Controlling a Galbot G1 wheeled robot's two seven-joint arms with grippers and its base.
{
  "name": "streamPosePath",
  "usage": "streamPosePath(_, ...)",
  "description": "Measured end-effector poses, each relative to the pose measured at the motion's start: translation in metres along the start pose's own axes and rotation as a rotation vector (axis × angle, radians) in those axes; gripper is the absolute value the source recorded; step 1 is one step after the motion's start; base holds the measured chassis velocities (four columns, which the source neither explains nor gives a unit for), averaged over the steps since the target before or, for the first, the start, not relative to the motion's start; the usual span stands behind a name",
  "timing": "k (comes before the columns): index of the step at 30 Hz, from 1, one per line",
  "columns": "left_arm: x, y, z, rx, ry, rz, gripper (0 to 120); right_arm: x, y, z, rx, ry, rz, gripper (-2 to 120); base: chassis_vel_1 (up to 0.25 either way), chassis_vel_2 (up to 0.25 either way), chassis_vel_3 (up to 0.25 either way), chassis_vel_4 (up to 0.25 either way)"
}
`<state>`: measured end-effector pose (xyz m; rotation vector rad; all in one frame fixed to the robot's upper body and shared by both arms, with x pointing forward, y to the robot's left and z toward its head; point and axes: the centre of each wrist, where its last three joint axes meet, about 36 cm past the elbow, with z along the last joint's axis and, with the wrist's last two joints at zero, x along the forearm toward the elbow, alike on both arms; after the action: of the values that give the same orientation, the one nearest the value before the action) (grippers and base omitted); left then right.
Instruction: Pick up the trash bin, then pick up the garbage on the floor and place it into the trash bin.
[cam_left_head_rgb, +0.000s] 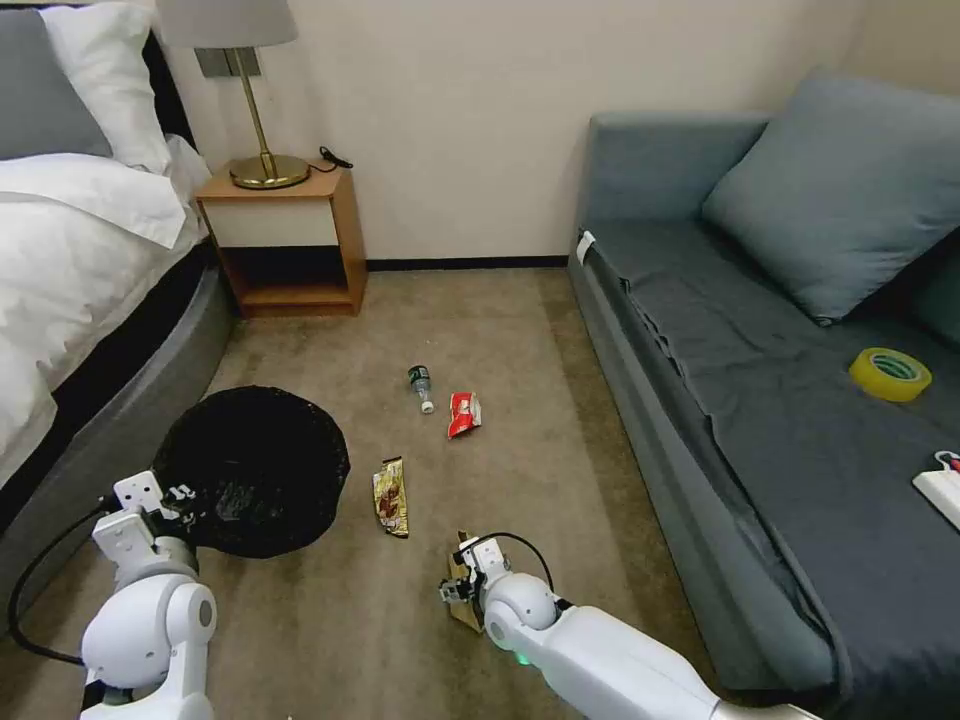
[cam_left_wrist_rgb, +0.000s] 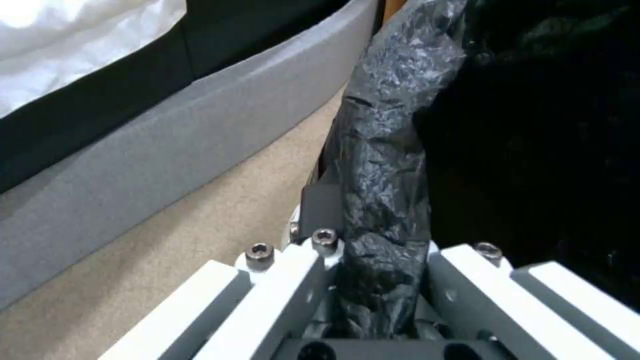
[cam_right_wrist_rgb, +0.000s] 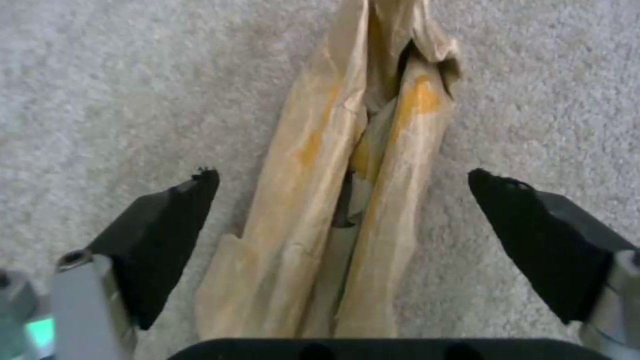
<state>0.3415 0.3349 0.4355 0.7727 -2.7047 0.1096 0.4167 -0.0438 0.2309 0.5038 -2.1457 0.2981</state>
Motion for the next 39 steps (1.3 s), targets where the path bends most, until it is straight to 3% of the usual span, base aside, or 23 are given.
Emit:
streamPosePath(5,0.001,0.001,0.000,-0.001,-0.001,-0.002,2,-0.003,0.002,0.005,0.005,0.002,0.000,85,0.000,0.000,0.000,0.000)
streamPosePath(21,0.001,0.004,0.003,-0.002,-0.004,-0.006,2,-0.010,0.006,0.023,0.022,-0.013,-0.002,22,0.000,0.000,0.000,0.000)
streamPosePath(24,0.001,0.004,0.003,-0.003,-0.005,-0.006,2,-0.009,0.005,0.023,0.022,-0.017,-0.002,16,0.000,0.000,0.000,0.000)
streamPosePath(26,0.000,0.003,0.004,-0.004,-0.005,-0.006,2,-0.008,0.004,0.023,0.019,-0.025,-0.005,4,0.000,0.000,0.000,0.000)
streamPosePath(39,0.001,0.001,0.005,-0.005,-0.002,-0.002,2,0.015,-0.002,0.013,-0.009,-0.102,-0.033,0,0.000,0.000,0.000,0.000)
